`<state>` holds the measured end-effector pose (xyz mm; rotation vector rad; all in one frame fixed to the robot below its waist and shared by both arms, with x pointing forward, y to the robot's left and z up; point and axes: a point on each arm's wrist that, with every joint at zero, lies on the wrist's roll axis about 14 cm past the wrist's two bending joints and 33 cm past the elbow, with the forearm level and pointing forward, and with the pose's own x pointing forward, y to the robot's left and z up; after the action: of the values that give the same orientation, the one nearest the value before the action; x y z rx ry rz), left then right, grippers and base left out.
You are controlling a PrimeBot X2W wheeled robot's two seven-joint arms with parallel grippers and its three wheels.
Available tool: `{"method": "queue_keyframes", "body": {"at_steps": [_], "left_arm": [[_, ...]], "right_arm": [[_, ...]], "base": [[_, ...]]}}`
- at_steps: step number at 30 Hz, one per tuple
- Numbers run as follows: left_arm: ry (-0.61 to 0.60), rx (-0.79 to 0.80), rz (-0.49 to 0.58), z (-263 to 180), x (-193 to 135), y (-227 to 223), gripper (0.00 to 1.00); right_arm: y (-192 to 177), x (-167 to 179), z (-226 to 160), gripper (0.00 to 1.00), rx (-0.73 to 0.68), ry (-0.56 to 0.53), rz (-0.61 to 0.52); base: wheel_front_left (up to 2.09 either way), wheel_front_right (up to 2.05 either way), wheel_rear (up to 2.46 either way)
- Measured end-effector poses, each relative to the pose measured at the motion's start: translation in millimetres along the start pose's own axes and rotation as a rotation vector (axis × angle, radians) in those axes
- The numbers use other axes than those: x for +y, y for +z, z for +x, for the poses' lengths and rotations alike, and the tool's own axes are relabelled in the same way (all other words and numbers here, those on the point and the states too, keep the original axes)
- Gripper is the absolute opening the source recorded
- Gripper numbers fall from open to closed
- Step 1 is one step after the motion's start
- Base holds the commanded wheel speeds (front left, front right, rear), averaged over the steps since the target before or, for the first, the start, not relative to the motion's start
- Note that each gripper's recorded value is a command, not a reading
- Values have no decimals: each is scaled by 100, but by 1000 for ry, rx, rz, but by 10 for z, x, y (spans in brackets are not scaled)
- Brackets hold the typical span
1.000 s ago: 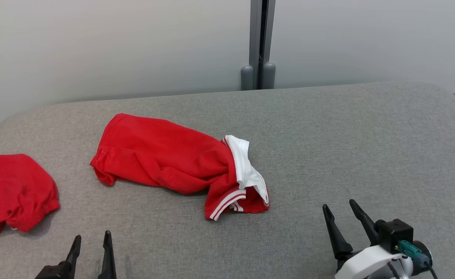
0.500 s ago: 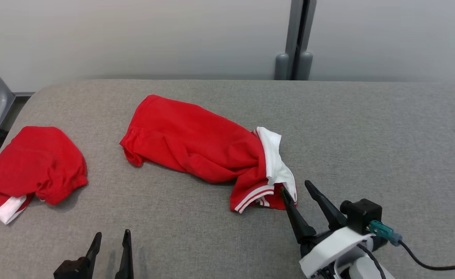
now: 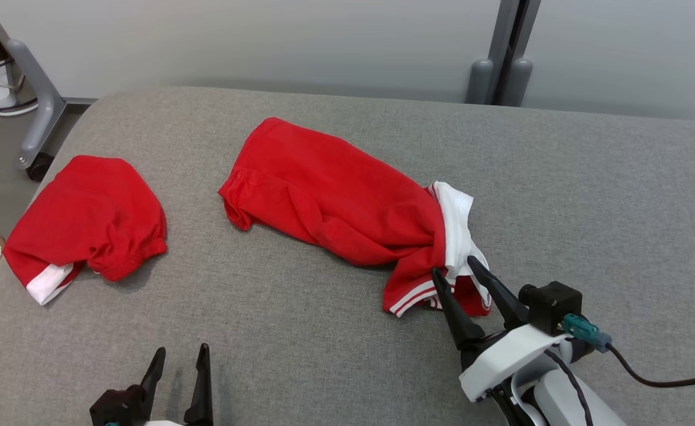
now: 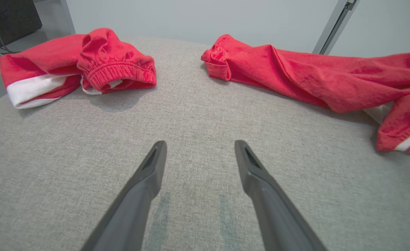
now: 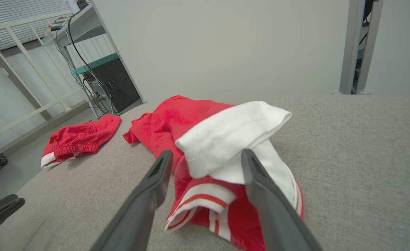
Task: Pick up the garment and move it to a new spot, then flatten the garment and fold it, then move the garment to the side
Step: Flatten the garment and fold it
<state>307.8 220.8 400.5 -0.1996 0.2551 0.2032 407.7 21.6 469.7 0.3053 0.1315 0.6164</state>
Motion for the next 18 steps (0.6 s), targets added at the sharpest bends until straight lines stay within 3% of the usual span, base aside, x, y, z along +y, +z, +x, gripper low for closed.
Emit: {"method": "queue_keyframes", "body": {"at_steps": [1, 2, 4, 14, 18], "left_arm": [[2, 1, -1, 1, 5, -4, 100], [5, 3, -1, 3, 11, -7, 100], [8, 6, -4, 8, 20, -13, 100], [-40, -16, -9, 30, -103, 49, 100], [-82, -28, -10, 46, -219, 85, 100]], "right_arm": [[-7, -9, 8, 95, 1, -1, 1], [-9, -21, 18, 46, 2, -3, -1], [5, -52, 38, 0, -1, -9, -10], [442, -495, -163, 0, -130, -162, -45], [750, -772, -334, 0, -201, -244, -112]], "base": [[0, 0, 0], [0, 0, 0], [0, 0, 0], [0, 0, 0], [0, 0, 0]]}}
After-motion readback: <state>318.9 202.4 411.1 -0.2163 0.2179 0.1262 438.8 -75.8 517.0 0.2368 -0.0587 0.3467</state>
